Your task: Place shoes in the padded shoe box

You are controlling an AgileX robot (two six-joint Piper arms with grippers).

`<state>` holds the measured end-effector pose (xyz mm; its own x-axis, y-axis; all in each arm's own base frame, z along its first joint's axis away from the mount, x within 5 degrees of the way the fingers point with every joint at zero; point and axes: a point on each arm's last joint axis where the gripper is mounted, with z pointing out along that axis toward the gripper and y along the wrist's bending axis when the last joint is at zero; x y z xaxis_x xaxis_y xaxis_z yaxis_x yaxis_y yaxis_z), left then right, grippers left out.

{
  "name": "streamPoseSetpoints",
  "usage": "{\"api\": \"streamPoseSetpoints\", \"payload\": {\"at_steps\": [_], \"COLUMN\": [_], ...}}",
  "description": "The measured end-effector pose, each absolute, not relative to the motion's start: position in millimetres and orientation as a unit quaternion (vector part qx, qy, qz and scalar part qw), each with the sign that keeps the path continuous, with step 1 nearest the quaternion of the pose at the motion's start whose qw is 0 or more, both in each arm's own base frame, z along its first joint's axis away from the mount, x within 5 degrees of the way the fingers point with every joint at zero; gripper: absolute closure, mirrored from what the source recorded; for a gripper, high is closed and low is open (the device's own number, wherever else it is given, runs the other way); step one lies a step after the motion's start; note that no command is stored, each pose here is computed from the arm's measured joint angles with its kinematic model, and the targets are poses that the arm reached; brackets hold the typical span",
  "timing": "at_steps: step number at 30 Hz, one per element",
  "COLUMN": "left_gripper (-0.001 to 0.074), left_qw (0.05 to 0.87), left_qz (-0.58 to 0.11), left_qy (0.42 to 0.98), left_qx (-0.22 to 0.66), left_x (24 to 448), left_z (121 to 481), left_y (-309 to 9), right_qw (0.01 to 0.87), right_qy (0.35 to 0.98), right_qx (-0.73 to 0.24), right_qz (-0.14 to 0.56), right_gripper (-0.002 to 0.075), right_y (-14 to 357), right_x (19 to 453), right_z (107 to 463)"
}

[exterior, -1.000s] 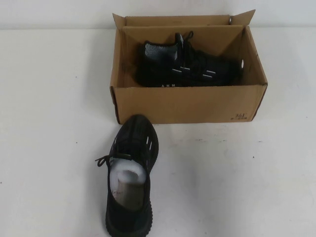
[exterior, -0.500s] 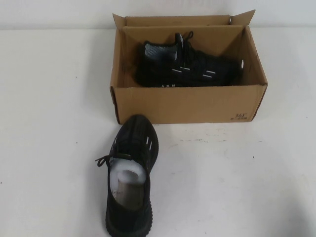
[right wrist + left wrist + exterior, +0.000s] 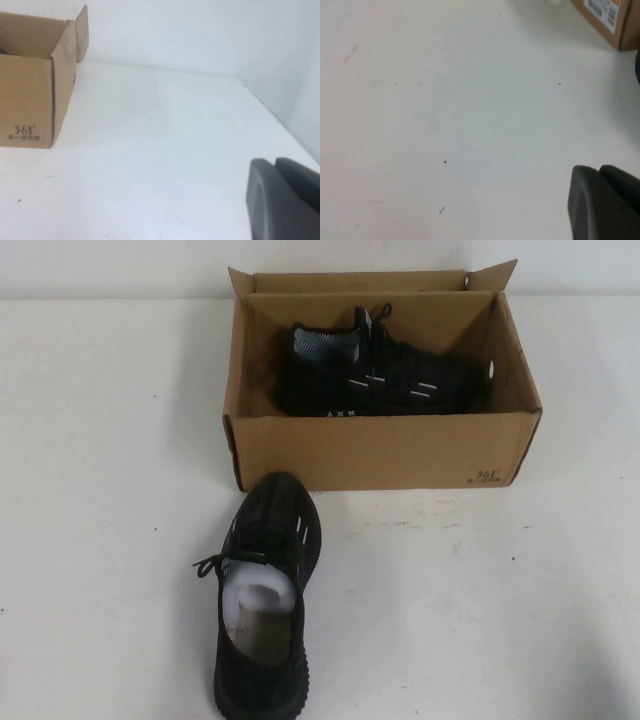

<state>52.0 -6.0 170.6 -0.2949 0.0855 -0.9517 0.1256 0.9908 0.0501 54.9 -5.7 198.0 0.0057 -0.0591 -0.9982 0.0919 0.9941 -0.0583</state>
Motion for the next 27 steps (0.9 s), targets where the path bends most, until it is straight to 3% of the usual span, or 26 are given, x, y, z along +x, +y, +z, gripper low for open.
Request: {"api": "streamPoseSetpoints", "payload": {"at_steps": [13,27], "left_gripper": [0.0739,0.0739], "left_qw": [0.590,0.590], "left_qz": [-0.017,-0.017], "left_qy": [0.804,0.804], "left_qx": [0.066,0.066], "left_x": [52.0,52.0], "left_z": [170.6,170.6], "left_y": [-6.0,-6.0], "right_qw": [0.615,0.616], "right_qy": [0.787,0.786], "right_qx": [-0.018,-0.041], "right_qz": [-0.037,-0.034], "right_gripper": [0.0734,0.0734], "right_y": [-0.8,1.0], "right_x": [52.7,52.3], "right_z": [175.2,175.2]}}
